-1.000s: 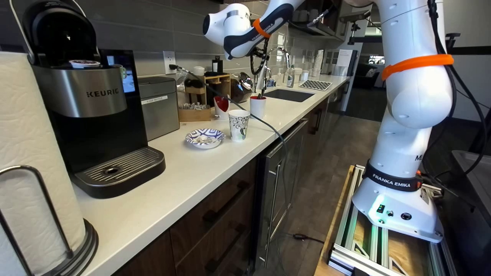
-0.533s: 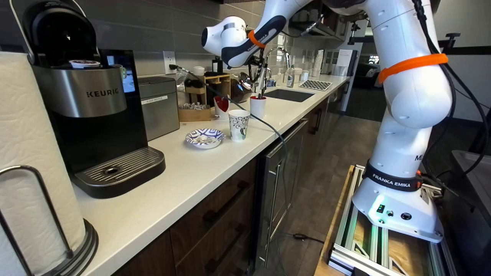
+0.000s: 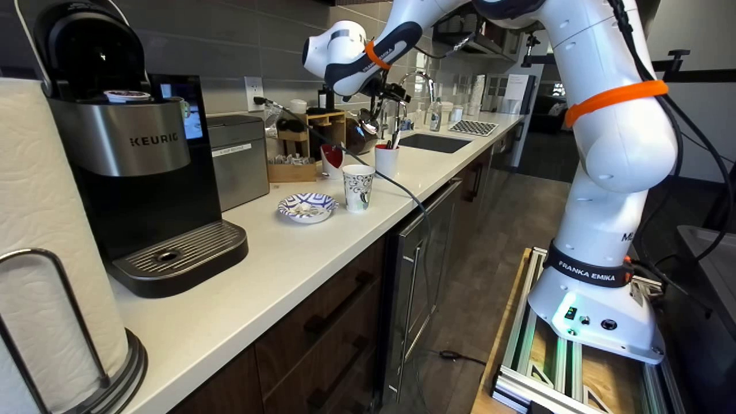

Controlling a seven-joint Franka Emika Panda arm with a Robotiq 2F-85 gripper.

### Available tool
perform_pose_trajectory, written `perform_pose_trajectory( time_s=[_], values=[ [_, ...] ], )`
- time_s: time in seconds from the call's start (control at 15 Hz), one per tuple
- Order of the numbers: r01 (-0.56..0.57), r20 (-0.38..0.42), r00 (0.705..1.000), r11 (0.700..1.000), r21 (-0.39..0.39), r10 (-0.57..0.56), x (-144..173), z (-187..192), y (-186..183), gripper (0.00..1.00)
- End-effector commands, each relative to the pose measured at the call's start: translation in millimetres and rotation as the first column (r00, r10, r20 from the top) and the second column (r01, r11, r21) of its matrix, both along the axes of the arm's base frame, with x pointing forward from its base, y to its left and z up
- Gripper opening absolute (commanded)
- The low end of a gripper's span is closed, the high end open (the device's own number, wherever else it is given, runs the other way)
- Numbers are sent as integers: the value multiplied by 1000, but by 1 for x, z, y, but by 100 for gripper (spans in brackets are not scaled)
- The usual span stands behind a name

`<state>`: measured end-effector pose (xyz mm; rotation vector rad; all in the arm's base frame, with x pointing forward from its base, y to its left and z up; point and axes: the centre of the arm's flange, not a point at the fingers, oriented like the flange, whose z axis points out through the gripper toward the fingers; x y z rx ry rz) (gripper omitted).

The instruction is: Move the straw to the right cup

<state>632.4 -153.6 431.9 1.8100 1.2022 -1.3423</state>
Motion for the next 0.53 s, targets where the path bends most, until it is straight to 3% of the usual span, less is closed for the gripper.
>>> perform_pose_trajectory(
  time_s=[0.0, 0.13, 0.27, 0.47],
  values=[
    [111, 12, 993, 980, 162, -114, -33, 49, 7, 87],
    [176, -11, 984, 955, 238, -179, -67, 72, 6, 100],
    [227, -31, 973, 918, 324, -230, -97, 84, 5, 100],
    [296, -66, 952, 840, 455, -300, -138, 88, 7, 100]
  ],
)
